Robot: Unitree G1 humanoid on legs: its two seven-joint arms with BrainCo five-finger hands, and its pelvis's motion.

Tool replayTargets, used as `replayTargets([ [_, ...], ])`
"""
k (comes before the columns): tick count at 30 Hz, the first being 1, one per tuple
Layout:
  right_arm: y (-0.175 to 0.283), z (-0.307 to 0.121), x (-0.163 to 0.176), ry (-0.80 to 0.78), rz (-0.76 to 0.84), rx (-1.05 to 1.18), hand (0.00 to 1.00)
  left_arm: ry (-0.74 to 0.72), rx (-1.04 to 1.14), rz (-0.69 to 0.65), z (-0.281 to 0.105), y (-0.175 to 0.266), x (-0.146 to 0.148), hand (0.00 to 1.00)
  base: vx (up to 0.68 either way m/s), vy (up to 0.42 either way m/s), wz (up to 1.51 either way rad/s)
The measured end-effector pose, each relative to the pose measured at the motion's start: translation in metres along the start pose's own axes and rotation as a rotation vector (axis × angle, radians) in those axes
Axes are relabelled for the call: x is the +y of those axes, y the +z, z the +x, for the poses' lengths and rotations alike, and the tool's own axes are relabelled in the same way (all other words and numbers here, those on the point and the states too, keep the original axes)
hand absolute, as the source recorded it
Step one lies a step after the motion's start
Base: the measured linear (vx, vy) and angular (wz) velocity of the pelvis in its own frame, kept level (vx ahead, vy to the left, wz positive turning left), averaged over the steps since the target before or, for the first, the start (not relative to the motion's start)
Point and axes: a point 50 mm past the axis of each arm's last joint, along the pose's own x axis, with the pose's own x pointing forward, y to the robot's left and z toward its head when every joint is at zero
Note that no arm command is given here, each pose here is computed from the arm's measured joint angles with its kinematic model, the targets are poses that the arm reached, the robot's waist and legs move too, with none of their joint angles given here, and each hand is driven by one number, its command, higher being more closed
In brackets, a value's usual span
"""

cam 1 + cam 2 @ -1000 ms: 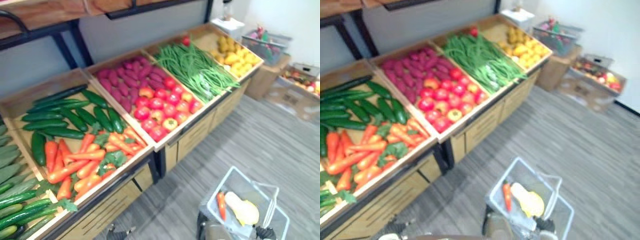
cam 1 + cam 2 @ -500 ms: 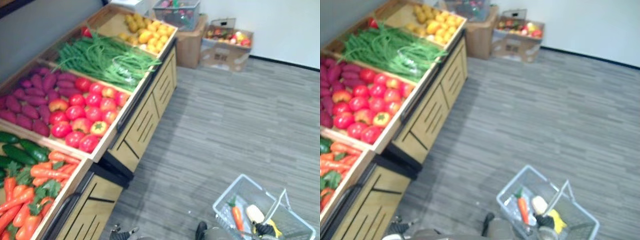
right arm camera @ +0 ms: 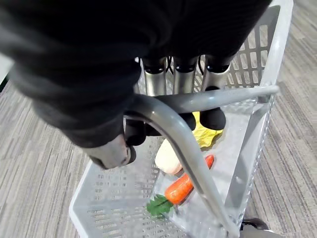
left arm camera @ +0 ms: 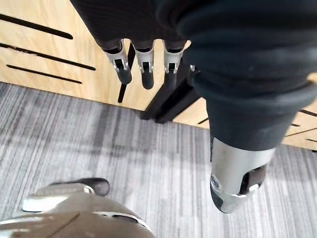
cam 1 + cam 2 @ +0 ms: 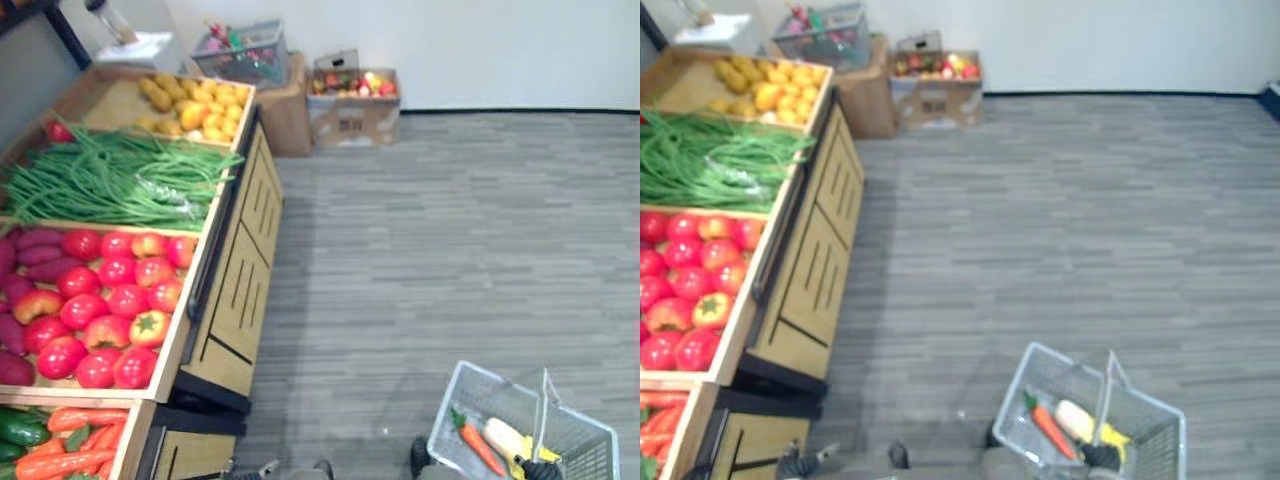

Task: Pick vegetable in the basket

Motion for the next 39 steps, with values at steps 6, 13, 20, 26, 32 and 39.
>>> replayTargets([
  [6, 0.014, 0.003, 0.002, 0.006, 0.003, -0.043, 1.0, -0.013, -0.017, 0.03, 0.001, 0.004, -0.001, 0.0, 0.12, 0.104, -0.18],
  [13, 0.023, 0.004, 0.01, 0.04, 0.01, -0.068, 1.0, -0.042, -0.04, 0.141, 0.004, 0.007, 0.002, 0.0, 0.06, -0.014, -0.14],
  [20, 0.026, 0.004, 0.015, 0.041, 0.023, -0.07, 1.0, -0.015, -0.069, 0.149, 0.011, 0.021, 0.011, 0.0, 0.15, -0.177, 0.09],
  [26, 0.025, 0.005, 0.009, 0.029, 0.023, -0.065, 1.0, -0.055, -0.036, 0.09, 0.003, 0.013, -0.012, 0.0, 0.23, -0.321, 0.23],
  [32, 0.018, 0.004, -0.001, 0.001, 0.009, -0.064, 1.0, -0.044, -0.023, 0.061, 0.002, 0.009, -0.012, 0.0, 0.12, -0.112, 0.06],
  [39, 0.016, 0.002, 0.003, 0.008, 0.025, -0.059, 1.0, -0.031, -0.006, 0.068, 0.002, 0.004, -0.007, 0.0, 0.04, 0.154, -0.13],
])
